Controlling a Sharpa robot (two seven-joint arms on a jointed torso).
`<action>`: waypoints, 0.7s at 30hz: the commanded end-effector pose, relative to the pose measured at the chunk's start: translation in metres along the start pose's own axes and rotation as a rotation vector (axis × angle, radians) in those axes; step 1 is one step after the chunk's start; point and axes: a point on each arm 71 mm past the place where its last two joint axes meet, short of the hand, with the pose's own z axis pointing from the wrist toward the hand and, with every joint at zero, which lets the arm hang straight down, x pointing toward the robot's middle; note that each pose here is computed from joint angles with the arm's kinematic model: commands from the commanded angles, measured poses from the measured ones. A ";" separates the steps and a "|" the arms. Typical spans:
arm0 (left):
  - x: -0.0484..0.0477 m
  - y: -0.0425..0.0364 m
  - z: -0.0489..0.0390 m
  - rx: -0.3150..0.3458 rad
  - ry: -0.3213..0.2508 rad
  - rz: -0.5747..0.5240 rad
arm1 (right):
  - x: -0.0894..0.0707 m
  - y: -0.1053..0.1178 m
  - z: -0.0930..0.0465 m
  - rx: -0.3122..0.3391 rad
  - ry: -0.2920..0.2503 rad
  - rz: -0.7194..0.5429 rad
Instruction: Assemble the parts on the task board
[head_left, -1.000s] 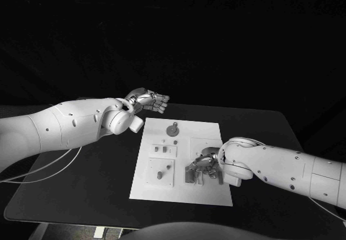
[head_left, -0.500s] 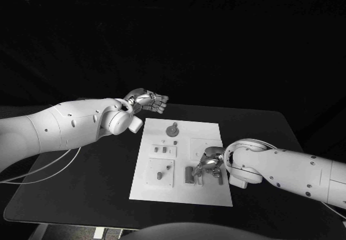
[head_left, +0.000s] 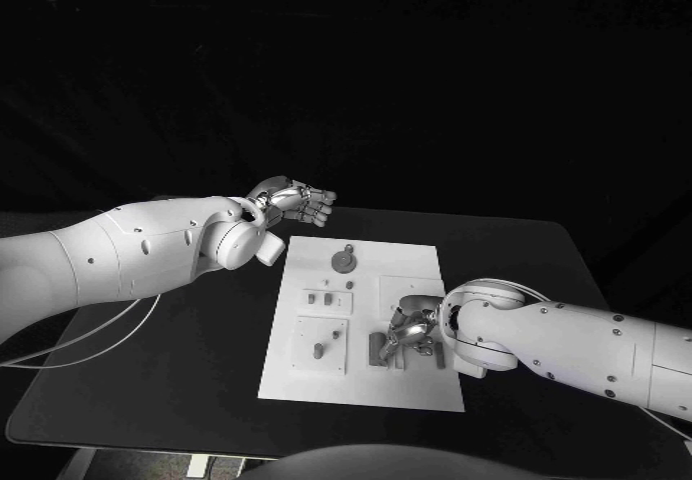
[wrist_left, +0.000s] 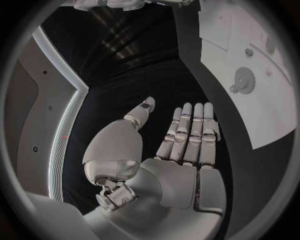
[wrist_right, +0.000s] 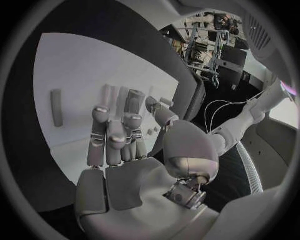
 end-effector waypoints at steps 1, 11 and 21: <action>0.0028 -0.0021 0.0008 0.012 0.018 0.002 | 0.003 0.002 0.002 -0.015 0.001 -0.047; 0.0030 -0.0023 0.0011 0.012 0.019 0.002 | 0.007 0.003 0.007 -0.001 0.003 -0.079; 0.0028 -0.0022 0.0010 0.012 0.018 0.002 | 0.007 0.003 0.008 0.012 0.006 -0.115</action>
